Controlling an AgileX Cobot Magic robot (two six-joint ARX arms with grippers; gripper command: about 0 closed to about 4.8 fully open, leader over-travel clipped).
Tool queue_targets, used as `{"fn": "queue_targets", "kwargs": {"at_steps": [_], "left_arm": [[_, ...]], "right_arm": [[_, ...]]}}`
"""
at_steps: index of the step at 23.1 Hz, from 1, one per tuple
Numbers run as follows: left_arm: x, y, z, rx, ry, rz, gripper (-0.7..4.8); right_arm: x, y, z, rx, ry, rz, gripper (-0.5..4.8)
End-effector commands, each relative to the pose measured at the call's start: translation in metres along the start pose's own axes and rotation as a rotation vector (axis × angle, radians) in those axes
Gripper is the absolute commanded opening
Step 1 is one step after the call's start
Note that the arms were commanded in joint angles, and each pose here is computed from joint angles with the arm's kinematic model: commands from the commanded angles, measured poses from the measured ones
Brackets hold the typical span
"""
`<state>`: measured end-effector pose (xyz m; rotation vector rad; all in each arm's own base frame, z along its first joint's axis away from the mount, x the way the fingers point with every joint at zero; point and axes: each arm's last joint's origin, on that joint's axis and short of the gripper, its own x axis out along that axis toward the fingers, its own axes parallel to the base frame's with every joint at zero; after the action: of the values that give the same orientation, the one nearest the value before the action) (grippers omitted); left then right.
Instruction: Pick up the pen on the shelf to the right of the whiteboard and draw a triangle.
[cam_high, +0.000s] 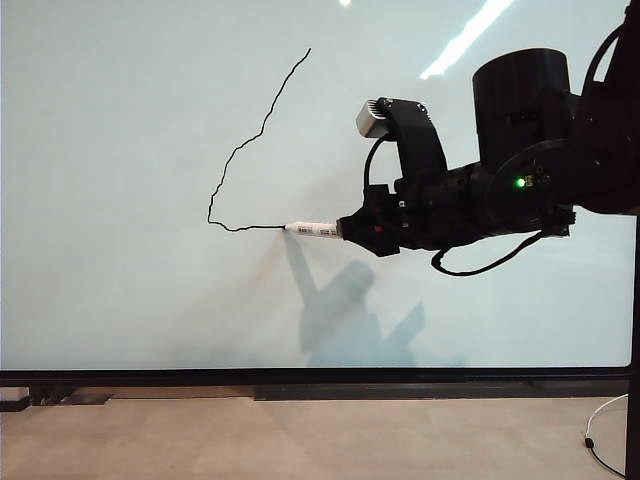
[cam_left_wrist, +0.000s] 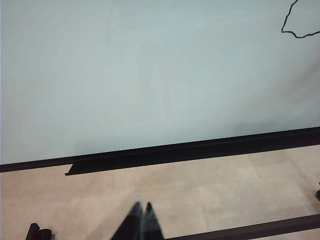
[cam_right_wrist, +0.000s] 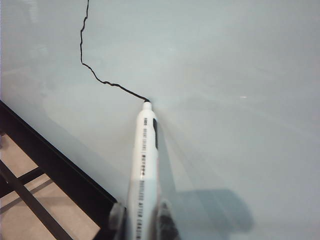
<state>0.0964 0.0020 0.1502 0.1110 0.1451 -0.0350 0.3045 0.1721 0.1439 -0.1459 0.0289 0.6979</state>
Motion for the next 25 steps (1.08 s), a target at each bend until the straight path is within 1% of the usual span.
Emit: {"fn": "queue_targets", "kwargs": {"at_steps": [1,8,17,25], "left_arm": [[0.0,0.0,0.002,0.002,-0.012,-0.002,-0.05],[0.0,0.0,0.002,0.002,-0.012,-0.002,-0.05],[0.0,0.0,0.002,0.002,-0.013,-0.002,-0.05],[0.0,0.0,0.002,0.002,-0.012,-0.002,-0.05]], "right_arm": [[-0.001,-0.009,0.005,-0.001,-0.03,-0.097,-0.05],[-0.005,-0.015,0.009,-0.014,-0.038,-0.116,-0.05],[-0.033,-0.034,0.009,-0.025,-0.027,-0.193,-0.05],[-0.046,-0.041,0.006,-0.028,-0.012,-0.226,-0.05]]}}
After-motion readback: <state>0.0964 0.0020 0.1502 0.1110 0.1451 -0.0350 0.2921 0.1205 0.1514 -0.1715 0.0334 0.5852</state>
